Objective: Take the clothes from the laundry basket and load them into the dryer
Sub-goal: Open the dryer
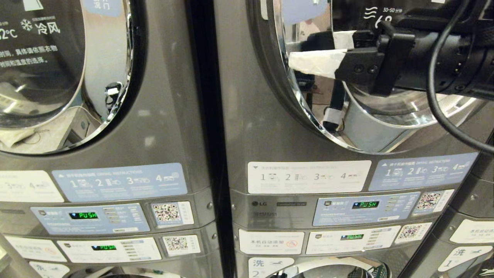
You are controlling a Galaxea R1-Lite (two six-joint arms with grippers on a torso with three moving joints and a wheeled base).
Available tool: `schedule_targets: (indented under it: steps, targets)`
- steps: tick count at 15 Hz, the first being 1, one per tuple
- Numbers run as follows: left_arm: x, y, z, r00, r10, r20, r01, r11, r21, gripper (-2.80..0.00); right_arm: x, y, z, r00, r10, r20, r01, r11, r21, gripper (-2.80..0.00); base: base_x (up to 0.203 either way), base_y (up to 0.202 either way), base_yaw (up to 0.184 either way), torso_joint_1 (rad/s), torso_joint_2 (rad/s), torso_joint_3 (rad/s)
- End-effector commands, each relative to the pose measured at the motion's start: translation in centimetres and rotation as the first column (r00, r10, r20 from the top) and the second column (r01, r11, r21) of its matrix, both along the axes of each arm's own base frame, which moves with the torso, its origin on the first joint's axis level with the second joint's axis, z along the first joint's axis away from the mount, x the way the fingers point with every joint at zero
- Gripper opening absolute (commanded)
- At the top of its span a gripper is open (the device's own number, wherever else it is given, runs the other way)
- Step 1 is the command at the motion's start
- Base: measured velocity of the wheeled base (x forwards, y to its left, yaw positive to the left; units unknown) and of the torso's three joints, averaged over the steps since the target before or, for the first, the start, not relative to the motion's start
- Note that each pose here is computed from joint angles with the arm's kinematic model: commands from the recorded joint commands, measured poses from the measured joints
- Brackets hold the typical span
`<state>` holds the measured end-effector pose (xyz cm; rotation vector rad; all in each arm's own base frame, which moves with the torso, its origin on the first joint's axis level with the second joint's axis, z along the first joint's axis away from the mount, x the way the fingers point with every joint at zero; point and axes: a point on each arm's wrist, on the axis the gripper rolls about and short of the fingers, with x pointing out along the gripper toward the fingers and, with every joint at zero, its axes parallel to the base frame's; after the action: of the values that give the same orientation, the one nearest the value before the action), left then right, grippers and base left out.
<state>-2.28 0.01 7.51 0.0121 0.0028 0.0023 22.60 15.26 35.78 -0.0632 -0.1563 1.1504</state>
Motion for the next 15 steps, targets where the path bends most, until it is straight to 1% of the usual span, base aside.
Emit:
schedule_targets:
  steps: [1,6,9,11,13,15]
  targets:
    - [0.0,0.0,0.0,1.0,0.001,-0.002,-0.001,1.0,0.0,-2.8,-2.8,-1.7,0.5,1.0,0.015,0.027,-0.015,1.0,0.014,0.0,0.0,0.0,0.0,0.0,0.0,0.0]
    - [0.0,0.0,0.0,1.0,-0.001,-0.002,0.001,1.0,0.0,-2.8,-7.9,-4.7,-0.4,0.998,0.059,0.038,-0.06,0.998,0.016,0.0,0.0,0.0,0.0,0.0,0.0,0.0]
    - [0.0,0.0,0.0,1.0,0.001,-0.002,-0.001,1.0,0.0,-2.8,-11.3,-6.7,-0.6,0.996,0.064,0.058,-0.066,0.997,0.031,0.0,0.0,0.0,0.0,0.0,0.0,0.0]
    - [0.0,0.0,0.0,1.0,-0.001,-0.002,0.001,1.0,0.0,-2.8,-14.6,-8.7,-0.2,0.996,0.063,0.07,-0.068,0.995,0.07,0.0,0.0,0.0,0.0,0.0,0.0,0.0]
    - [0.0,0.0,0.0,1.0,-0.001,-0.002,0.001,1.0,0.0,-2.8,-18.5,-11.1,-0.1,0.996,0.067,0.061,-0.074,0.992,0.107,0.0,0.0,0.0,0.0,0.0,0.0,0.0]
    - [0.0,0.0,0.0,1.0,-0.001,-0.002,0.001,1.0,0.0,-2.8,-22.9,-13.8,-0.4,0.995,0.085,0.042,-0.091,0.983,0.159,0.0,0.0,0.0,0.0,0.0,0.0,0.0]
